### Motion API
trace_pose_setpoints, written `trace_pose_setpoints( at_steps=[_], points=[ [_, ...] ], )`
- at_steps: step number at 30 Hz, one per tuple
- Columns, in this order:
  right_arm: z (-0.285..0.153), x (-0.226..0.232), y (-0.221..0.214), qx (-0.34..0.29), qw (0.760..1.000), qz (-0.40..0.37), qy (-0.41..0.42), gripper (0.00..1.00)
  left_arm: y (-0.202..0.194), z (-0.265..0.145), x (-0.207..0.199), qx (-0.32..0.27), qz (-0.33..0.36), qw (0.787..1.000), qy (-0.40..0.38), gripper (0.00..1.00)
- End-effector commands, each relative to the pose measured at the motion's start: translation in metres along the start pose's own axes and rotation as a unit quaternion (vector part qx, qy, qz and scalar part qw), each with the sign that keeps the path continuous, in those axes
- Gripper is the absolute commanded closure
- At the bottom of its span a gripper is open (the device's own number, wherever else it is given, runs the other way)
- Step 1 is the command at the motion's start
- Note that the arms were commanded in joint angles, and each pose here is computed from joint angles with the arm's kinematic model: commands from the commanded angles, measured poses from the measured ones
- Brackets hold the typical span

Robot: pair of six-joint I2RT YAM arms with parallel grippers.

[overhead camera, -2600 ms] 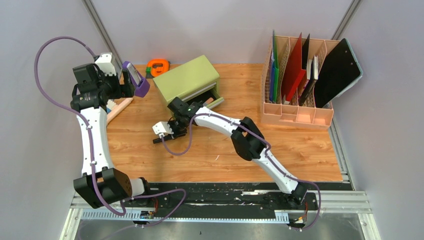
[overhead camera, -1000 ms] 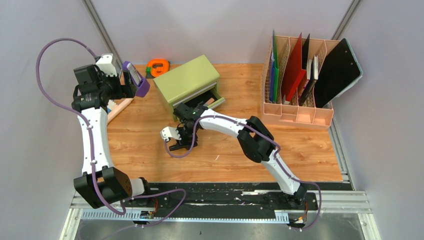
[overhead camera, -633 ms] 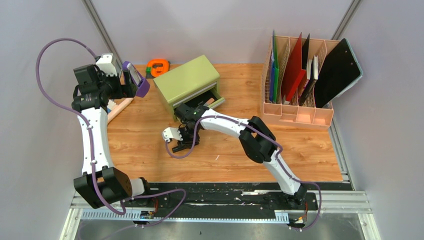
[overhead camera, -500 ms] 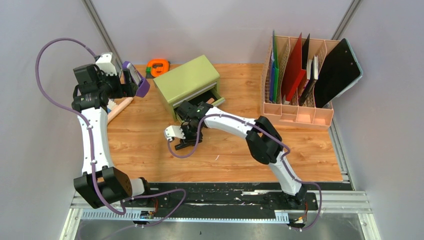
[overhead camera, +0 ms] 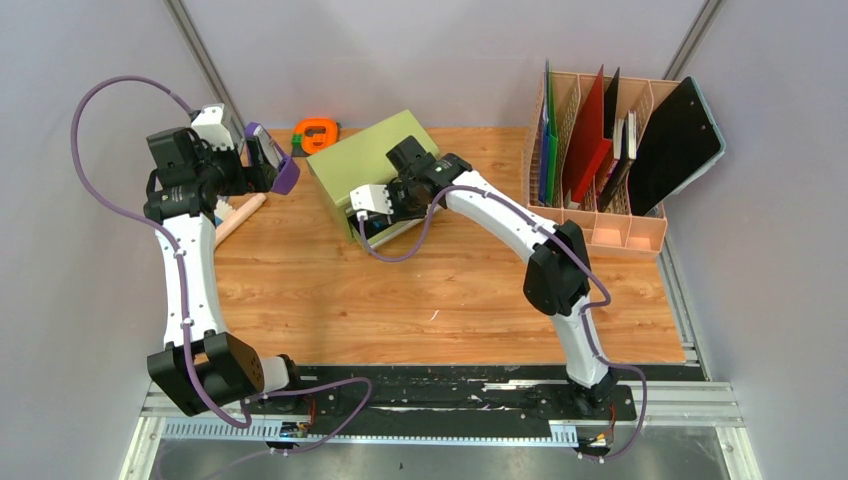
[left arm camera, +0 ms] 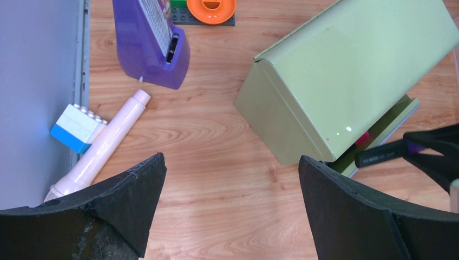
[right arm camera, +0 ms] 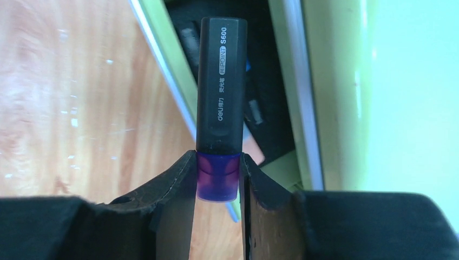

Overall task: Organize the desk
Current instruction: Place the stationery in the drawer.

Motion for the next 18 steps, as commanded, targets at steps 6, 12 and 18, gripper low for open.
trace_pose_setpoints(
  at_steps=[6,12,18],
  points=[
    [0.029,-0.040,-0.011,0.014,0.998,-0.043,-0.045,0.78,0.005,-0.003,0.003,-0.013,0.003,1.000,0.004,0.00],
    [0.029,-0.042,-0.009,0.005,0.998,-0.034,-0.059,0.29,0.006,-0.003,0.003,-0.013,0.004,1.000,0.002,0.00],
    [0.009,-0.042,0.000,-0.019,0.998,-0.005,-0.068,0.22,0.004,0.002,0.004,-0.009,0.002,1.000,-0.003,0.00]
  ],
)
Point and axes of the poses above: each gripper's point midway between its finger pads, its own z axis out along the fingers, its own x axis along the line the jaws close on, y = z × x, the point moved 7 cm from there along -z, back along the fingers, and after that the axes turned 12 degrees about z, right-handed, at the moved point
